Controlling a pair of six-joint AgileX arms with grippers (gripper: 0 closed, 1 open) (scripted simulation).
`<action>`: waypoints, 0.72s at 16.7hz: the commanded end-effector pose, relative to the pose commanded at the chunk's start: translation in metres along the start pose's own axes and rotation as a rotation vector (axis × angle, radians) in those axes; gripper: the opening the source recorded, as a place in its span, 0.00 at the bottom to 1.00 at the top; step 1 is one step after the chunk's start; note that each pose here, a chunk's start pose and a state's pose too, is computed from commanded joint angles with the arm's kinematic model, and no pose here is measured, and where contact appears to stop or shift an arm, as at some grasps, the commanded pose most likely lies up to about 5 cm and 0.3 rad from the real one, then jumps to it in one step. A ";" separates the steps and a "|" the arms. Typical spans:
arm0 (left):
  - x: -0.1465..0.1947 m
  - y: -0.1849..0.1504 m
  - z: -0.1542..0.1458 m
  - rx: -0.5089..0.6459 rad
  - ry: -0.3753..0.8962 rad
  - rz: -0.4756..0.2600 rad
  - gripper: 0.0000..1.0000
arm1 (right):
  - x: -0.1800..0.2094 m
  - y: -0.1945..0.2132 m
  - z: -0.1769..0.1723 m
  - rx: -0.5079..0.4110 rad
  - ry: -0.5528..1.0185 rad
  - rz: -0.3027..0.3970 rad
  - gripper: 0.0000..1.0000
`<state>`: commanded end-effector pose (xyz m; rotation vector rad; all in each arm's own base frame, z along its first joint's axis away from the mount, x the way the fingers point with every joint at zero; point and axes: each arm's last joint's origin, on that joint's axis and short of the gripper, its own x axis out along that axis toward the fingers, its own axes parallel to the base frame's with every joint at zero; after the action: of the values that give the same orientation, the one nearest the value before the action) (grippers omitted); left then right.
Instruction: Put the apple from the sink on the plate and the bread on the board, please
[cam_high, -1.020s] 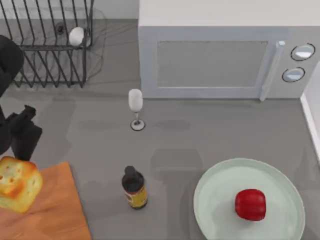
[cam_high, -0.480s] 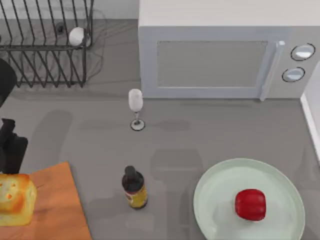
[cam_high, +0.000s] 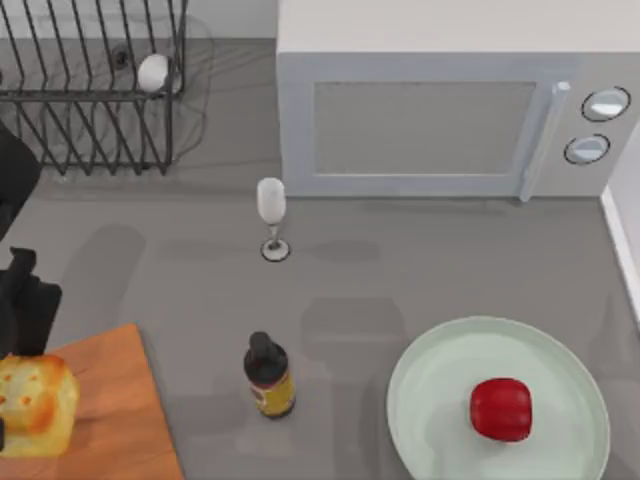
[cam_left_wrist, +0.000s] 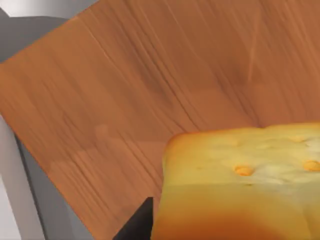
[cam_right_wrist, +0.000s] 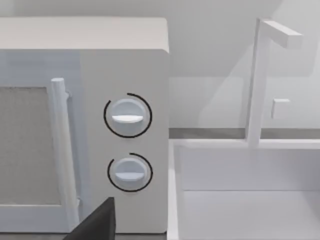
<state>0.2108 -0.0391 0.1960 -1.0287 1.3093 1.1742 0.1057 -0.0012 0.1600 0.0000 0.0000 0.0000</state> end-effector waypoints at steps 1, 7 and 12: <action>0.003 0.000 0.000 0.000 0.000 -0.001 0.00 | 0.000 0.000 0.000 0.000 0.000 0.000 1.00; 0.025 0.000 -0.002 0.000 0.000 -0.008 0.00 | 0.000 0.000 0.000 0.000 0.000 0.000 1.00; 0.030 0.000 -0.003 -0.001 -0.001 -0.002 0.00 | 0.000 0.000 0.000 0.000 0.000 0.000 1.00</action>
<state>0.2078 -0.0402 0.1658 -1.0304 1.3068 1.1736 0.1057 -0.0012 0.1600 0.0000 0.0000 0.0000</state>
